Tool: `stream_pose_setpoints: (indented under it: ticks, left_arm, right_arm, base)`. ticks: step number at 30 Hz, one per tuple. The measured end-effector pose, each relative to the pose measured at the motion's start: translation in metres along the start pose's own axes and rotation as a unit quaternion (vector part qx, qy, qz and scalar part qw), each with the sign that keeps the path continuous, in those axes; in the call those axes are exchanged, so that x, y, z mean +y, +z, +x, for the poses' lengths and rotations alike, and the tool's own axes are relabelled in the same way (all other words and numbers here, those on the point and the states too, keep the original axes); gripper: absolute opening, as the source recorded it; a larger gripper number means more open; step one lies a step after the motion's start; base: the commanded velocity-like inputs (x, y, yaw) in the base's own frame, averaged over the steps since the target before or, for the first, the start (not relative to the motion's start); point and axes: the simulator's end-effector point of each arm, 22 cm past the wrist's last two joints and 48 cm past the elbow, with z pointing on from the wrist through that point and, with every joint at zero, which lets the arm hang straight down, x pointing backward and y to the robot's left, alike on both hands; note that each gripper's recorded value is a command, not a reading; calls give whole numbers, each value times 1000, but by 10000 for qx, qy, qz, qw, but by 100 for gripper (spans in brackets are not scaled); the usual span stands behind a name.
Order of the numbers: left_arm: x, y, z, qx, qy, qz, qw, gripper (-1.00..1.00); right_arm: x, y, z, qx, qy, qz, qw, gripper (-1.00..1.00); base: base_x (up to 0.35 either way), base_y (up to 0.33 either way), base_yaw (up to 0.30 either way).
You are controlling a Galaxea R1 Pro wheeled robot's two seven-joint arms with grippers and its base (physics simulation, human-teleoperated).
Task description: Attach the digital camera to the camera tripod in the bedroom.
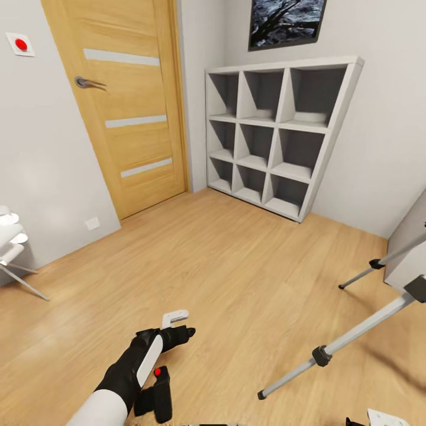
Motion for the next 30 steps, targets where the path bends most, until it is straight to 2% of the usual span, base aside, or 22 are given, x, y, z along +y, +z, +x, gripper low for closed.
stream_pose_setpoints:
  ticks: [24, 27, 30]
  left_arm:
    - [20, 33, 40, 426, -114, -120, 9990, 100]
    - [24, 36, 43, 450, -120, -189, 9987, 100]
    - [33, 36, 35, 362, -95, -420, 9984, 100]
  right_arm:
    - [-2, 11, 42, 435, -197, 76, 9988, 100]
    - [-3, 12, 47, 489, -223, 84, 9985, 100]
    - [-3, 13, 52, 540, -249, 92, 9982, 100]
  base:
    - [0, 0, 0]
    - [0, 0, 0]
    - [0, 0, 0]
